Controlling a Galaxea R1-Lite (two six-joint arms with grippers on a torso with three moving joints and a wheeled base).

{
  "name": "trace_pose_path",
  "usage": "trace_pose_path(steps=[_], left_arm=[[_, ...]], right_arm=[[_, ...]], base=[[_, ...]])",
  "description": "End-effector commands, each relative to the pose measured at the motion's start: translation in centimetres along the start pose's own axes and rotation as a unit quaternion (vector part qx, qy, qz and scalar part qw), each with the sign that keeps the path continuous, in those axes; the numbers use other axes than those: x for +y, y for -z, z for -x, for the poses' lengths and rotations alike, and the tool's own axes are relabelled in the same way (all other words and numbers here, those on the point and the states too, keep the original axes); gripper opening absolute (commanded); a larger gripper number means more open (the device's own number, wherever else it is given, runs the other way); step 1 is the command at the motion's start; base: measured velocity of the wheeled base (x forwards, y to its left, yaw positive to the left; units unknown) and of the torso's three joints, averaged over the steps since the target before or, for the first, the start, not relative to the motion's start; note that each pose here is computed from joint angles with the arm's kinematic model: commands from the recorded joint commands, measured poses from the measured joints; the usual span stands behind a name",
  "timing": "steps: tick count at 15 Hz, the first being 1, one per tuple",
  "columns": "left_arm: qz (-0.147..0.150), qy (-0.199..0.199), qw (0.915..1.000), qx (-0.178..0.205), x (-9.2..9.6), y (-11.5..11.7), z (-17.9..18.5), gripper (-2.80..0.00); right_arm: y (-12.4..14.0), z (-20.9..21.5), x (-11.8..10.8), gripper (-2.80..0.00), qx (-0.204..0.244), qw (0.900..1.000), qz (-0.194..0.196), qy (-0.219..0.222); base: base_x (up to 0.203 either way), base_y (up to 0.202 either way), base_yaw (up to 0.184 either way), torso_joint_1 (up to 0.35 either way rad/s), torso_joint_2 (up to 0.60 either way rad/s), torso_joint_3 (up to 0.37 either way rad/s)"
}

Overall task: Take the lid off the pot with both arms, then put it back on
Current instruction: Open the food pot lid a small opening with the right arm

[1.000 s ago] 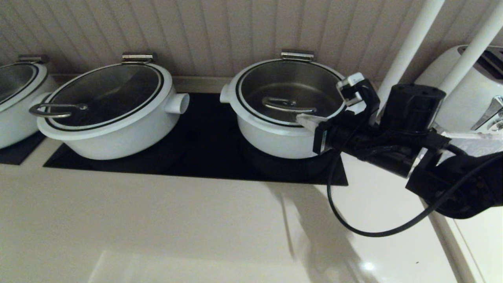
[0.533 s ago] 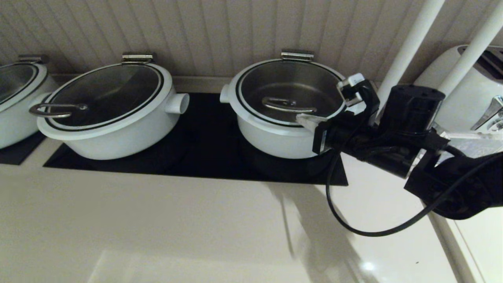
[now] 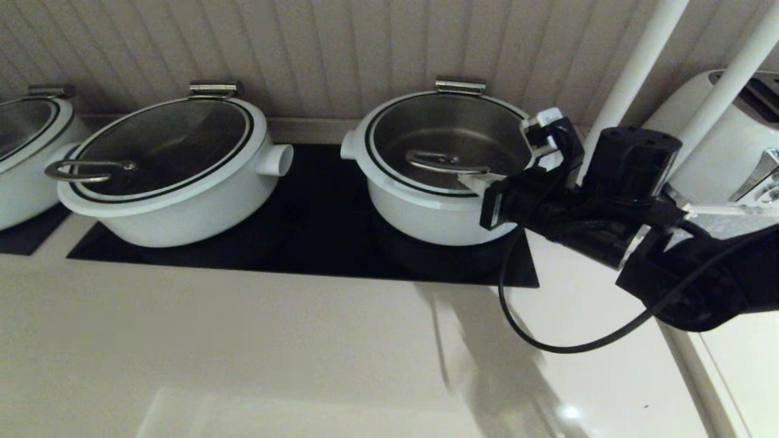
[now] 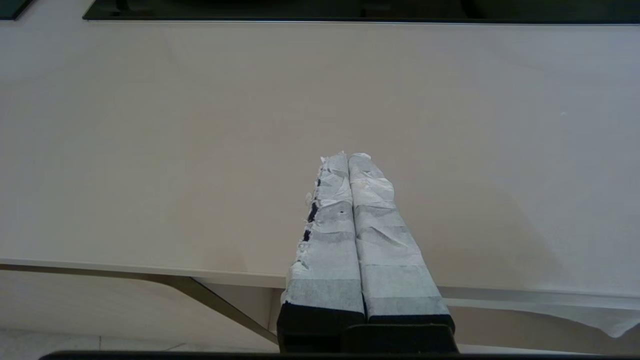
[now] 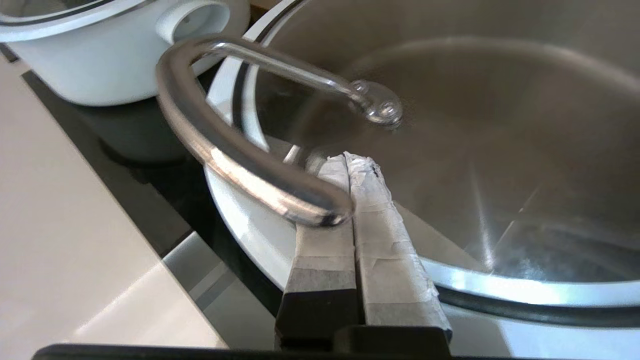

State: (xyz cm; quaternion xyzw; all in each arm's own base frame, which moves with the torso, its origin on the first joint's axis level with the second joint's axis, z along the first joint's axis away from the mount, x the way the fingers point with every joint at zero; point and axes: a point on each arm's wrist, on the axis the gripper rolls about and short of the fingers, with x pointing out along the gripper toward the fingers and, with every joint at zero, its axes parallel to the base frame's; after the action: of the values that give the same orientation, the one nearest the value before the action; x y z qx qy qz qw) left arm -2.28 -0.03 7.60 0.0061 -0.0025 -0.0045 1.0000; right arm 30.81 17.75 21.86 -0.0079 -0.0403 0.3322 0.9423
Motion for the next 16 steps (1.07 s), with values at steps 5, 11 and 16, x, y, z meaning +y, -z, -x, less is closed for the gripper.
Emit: trace_pose_path(steps=[5,11,16], left_arm=[[0.0,0.0,1.0,-0.001,0.0,0.0,0.0,-2.8],[0.0,-0.001,1.0,-0.001,0.0,0.0,0.0,-2.8],[0.001,0.0,1.0,-0.001,0.0,0.0,0.0,-2.8]], right_arm=[[-0.3,-0.5,-0.3,-2.8,-0.01,1.0,0.002,0.012],[-0.9,-0.5,-0.9,-2.8,-0.02,0.999,0.004,0.034],[-1.4,-0.7,-1.1,-2.8,-0.029,0.999,0.006,0.036]], base=[[0.0,0.0,0.0,0.0,0.0,0.0],[0.0,0.0,0.0,0.0,0.0,0.0],[0.0,0.0,0.0,0.0,0.0,0.0]])
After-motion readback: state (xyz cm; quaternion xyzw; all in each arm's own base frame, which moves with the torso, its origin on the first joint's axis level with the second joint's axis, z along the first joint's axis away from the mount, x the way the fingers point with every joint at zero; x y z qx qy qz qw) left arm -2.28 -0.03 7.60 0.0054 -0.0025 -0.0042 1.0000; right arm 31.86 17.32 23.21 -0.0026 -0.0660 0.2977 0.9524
